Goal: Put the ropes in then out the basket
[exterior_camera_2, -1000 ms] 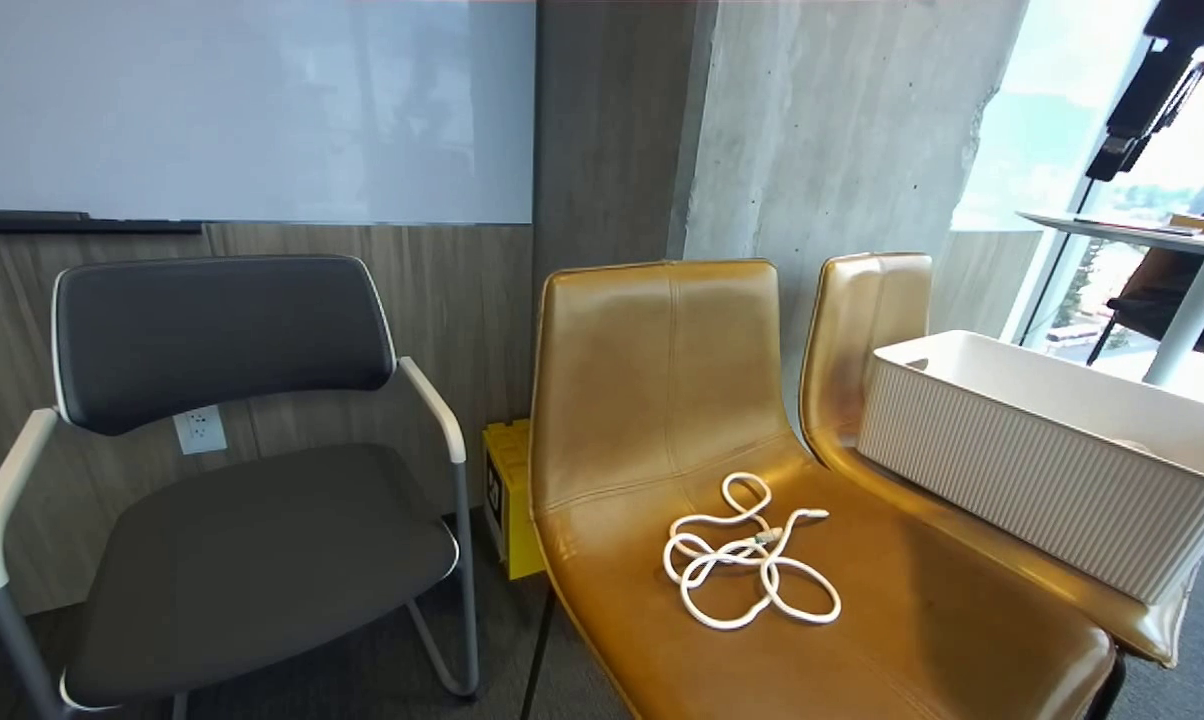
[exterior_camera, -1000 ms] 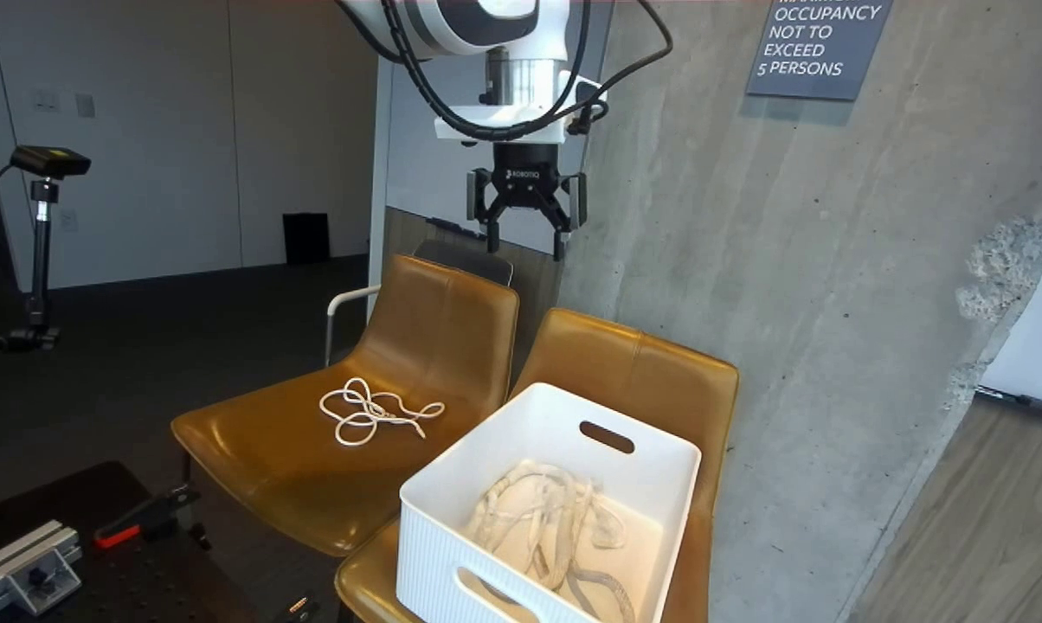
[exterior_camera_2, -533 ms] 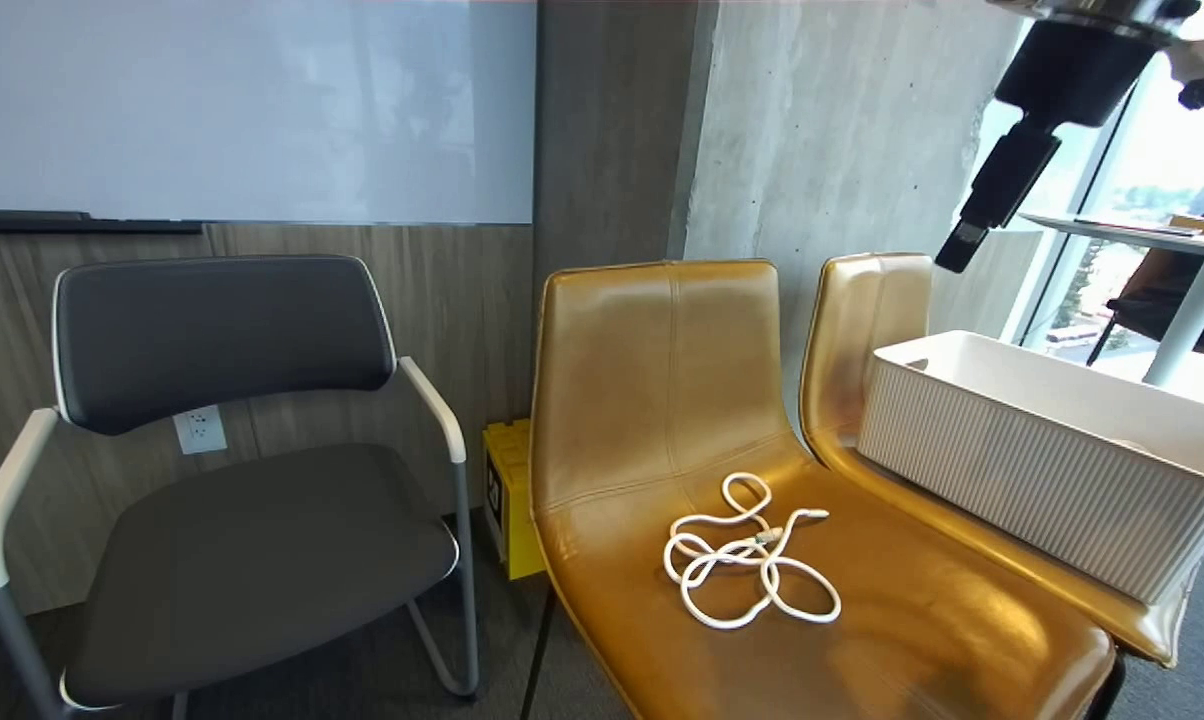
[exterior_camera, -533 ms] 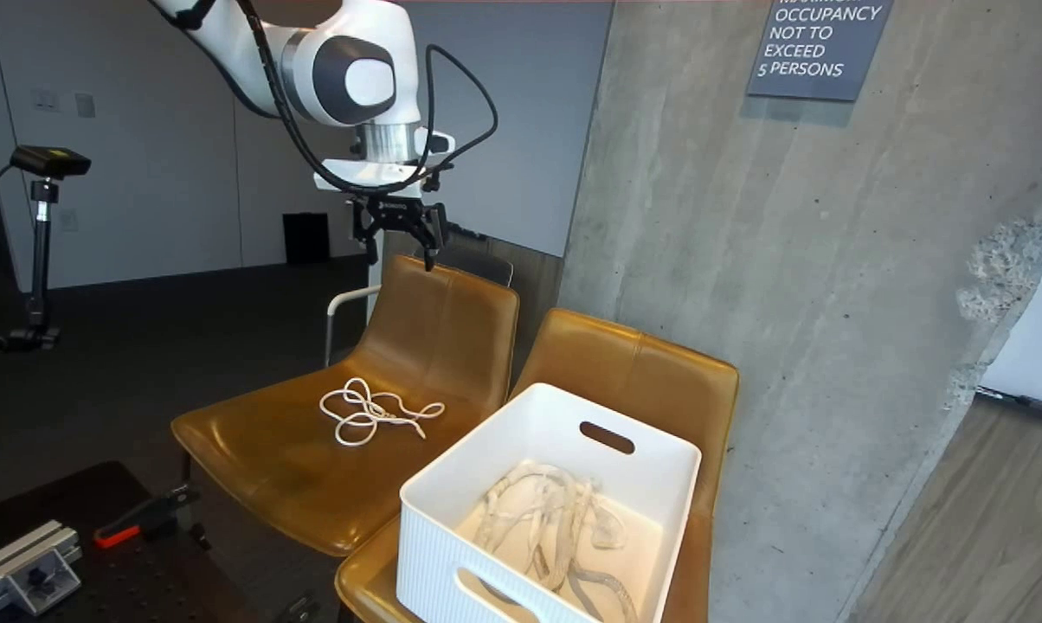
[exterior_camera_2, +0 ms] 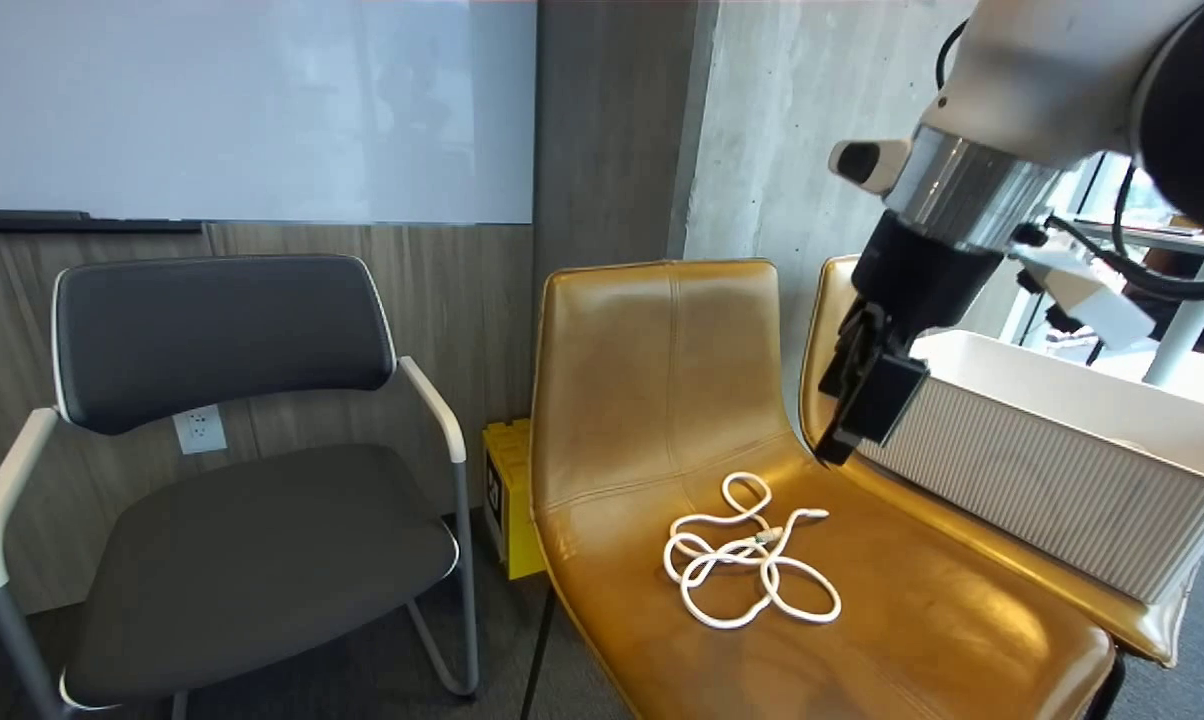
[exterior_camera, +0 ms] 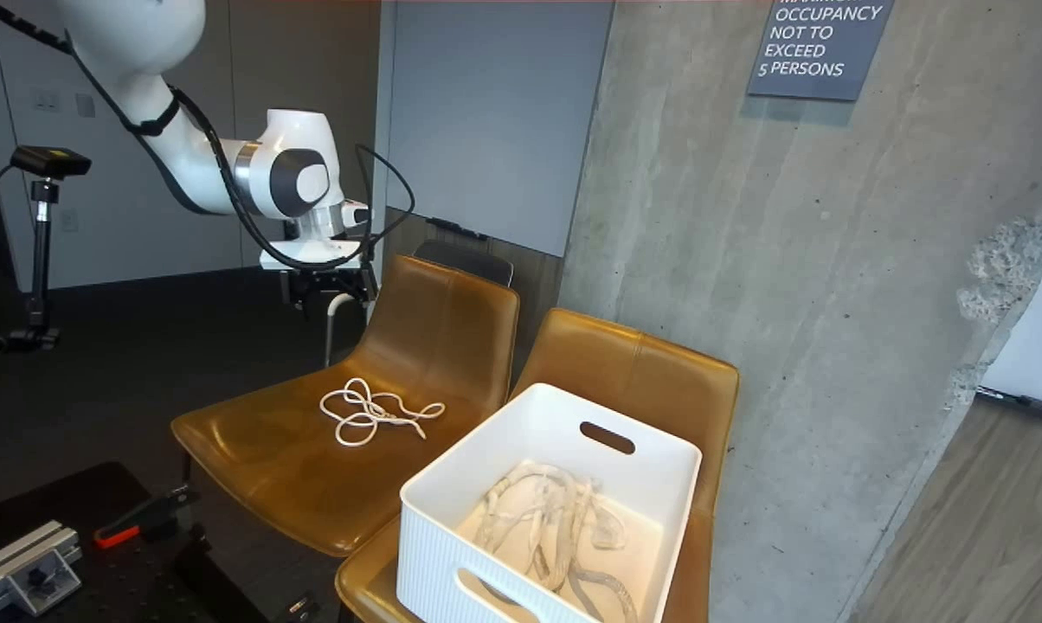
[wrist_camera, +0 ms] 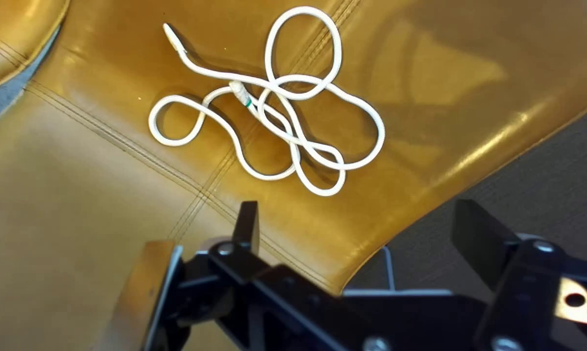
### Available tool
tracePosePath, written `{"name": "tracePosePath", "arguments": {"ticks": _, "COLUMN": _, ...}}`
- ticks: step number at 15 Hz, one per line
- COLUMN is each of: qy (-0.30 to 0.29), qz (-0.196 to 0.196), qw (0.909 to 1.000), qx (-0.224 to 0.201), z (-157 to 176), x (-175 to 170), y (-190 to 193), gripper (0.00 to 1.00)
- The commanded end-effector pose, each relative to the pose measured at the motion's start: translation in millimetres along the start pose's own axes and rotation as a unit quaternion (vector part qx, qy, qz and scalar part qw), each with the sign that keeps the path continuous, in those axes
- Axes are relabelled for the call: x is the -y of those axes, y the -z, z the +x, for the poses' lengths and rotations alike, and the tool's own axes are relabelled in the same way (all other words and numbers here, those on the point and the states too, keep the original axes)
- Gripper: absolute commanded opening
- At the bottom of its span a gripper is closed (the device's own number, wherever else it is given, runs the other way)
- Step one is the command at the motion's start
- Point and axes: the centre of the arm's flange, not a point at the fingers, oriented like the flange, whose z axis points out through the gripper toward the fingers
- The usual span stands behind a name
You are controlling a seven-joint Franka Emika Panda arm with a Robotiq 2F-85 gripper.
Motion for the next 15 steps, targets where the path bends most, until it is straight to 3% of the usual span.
{"name": "tracePosePath", "arguments": {"ticks": 1, "qy": 0.018, "qz": -0.007, "qw": 0.9998, "qx": -0.003, "z": 25.3, "x": 0.8, "y": -62.6, "gripper": 1.00}}
{"name": "tracePosePath", "arguments": {"ticks": 9, "qy": 0.025, "qz": -0.005, "qw": 0.9996, "qx": 0.015, "z": 52.0, "x": -13.2, "y": -164.5, "gripper": 1.00}}
{"name": "tracePosePath", "arguments": {"ticks": 15, "qy": 0.034, "qz": -0.016, "qw": 0.9985, "qx": 0.041, "z": 44.5, "x": -30.9, "y": -221.8, "gripper": 1.00}}
